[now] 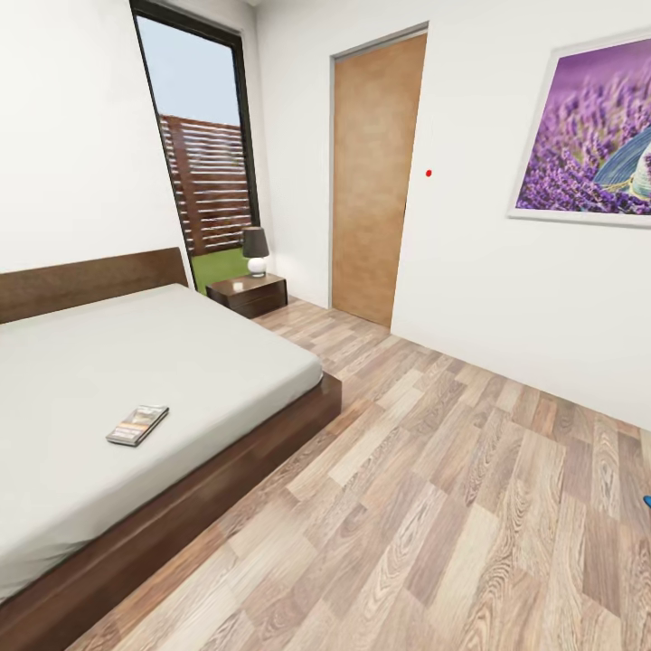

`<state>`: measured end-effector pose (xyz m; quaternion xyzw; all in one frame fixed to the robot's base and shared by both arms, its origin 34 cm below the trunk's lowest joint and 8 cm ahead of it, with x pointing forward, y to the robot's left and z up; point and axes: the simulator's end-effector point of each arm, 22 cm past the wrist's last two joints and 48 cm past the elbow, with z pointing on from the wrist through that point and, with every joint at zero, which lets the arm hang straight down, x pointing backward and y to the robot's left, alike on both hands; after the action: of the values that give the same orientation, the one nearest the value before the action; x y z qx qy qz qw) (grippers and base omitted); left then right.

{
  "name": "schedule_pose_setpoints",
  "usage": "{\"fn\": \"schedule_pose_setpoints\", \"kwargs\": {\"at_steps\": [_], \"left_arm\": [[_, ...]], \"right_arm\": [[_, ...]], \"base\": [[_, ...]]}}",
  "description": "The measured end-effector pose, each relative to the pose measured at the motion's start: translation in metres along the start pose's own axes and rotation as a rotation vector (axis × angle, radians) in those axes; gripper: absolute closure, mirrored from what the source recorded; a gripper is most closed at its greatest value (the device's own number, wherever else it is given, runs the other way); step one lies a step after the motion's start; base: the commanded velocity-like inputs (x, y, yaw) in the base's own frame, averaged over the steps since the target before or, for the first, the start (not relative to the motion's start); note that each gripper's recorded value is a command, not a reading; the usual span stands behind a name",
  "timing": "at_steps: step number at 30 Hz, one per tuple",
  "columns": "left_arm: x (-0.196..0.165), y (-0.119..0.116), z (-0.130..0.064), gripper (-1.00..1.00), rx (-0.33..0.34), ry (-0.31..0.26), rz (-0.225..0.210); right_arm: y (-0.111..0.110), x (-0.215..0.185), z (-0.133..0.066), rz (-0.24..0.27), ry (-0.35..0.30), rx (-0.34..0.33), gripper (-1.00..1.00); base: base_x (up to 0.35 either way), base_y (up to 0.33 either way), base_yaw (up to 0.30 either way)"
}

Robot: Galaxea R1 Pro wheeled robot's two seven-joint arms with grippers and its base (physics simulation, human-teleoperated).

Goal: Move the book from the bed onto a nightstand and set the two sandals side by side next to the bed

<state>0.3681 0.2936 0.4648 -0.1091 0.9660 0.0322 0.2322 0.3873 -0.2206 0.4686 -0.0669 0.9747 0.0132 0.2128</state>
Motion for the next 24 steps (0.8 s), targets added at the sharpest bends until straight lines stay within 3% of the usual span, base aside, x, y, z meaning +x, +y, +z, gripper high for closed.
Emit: {"fn": "schedule_pose_setpoints", "kwargs": {"at_steps": [24], "left_arm": [[-0.0001,0.0000,0.0000,-1.00,0.000,0.000,0.000]], "right_arm": [[0.0004,0.0000,0.0000,0.000,0.000,-0.001,-1.00]], "base": [[0.003,-0.034,0.001]]}}
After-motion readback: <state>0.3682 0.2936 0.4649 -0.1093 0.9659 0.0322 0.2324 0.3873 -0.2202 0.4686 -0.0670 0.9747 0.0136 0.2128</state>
